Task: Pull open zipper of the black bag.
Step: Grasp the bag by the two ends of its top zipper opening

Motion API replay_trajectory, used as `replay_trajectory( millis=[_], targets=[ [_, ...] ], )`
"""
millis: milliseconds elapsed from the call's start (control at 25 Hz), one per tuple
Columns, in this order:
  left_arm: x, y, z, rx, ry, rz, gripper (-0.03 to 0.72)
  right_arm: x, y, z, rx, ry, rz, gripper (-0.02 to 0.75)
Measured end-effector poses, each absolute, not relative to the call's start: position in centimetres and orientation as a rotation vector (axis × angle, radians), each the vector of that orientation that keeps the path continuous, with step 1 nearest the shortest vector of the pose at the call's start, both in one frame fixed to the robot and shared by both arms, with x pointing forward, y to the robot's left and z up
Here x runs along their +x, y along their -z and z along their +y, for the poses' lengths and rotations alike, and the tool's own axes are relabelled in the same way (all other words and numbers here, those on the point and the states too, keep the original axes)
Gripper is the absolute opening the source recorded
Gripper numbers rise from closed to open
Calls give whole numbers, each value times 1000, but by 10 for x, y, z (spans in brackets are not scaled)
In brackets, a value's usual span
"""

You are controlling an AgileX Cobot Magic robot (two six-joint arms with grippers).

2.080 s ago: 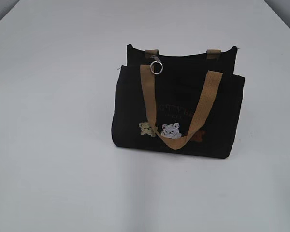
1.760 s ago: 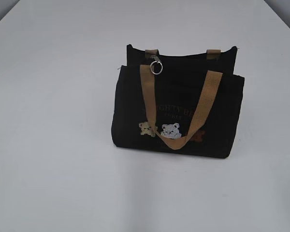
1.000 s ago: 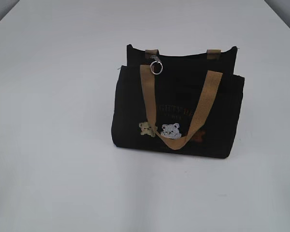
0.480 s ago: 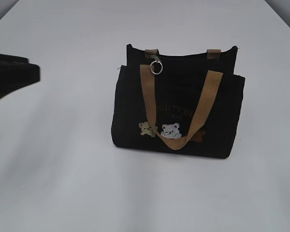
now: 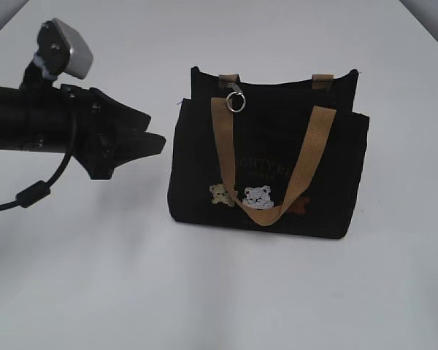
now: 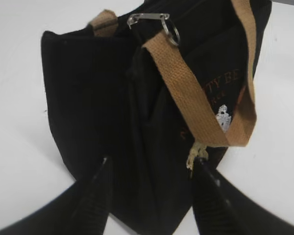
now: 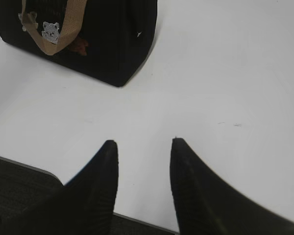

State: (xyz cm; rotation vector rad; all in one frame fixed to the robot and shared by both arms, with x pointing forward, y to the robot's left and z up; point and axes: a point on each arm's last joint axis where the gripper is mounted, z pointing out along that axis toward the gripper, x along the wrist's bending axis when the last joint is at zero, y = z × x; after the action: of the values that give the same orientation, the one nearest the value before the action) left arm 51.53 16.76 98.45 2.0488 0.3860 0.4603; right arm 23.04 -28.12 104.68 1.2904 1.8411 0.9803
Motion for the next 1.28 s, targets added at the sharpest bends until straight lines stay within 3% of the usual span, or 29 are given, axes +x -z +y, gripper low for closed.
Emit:
replay_trajectory(
  millis=[560,640,680,760,800,1040,1280],
  targets=[
    [565,-949,125,2052,-333,314,425,237,-1049,-274,1241,-1015,1933,289],
    [568,-949,113,2056,-335,284,361,250,-1055,-270,1197,-1019,2020,289],
    [568,-949,109,2060,-338,277,286,258,-1060,-267,1165,-1049,2043,289],
    [568,-948,104,2071,-345,269,116,284,-1070,-261,1092,-1107,2072,289],
    [568,-948,103,2073,-345,271,67,298,-1075,-258,1069,-1155,2071,289],
    [568,-947,103,2076,-346,278,67,424,-1054,-241,999,-1229,2217,289],
    [568,-947,103,2075,-346,279,67,519,-1043,-184,1062,-1334,2324,289]
  ],
)
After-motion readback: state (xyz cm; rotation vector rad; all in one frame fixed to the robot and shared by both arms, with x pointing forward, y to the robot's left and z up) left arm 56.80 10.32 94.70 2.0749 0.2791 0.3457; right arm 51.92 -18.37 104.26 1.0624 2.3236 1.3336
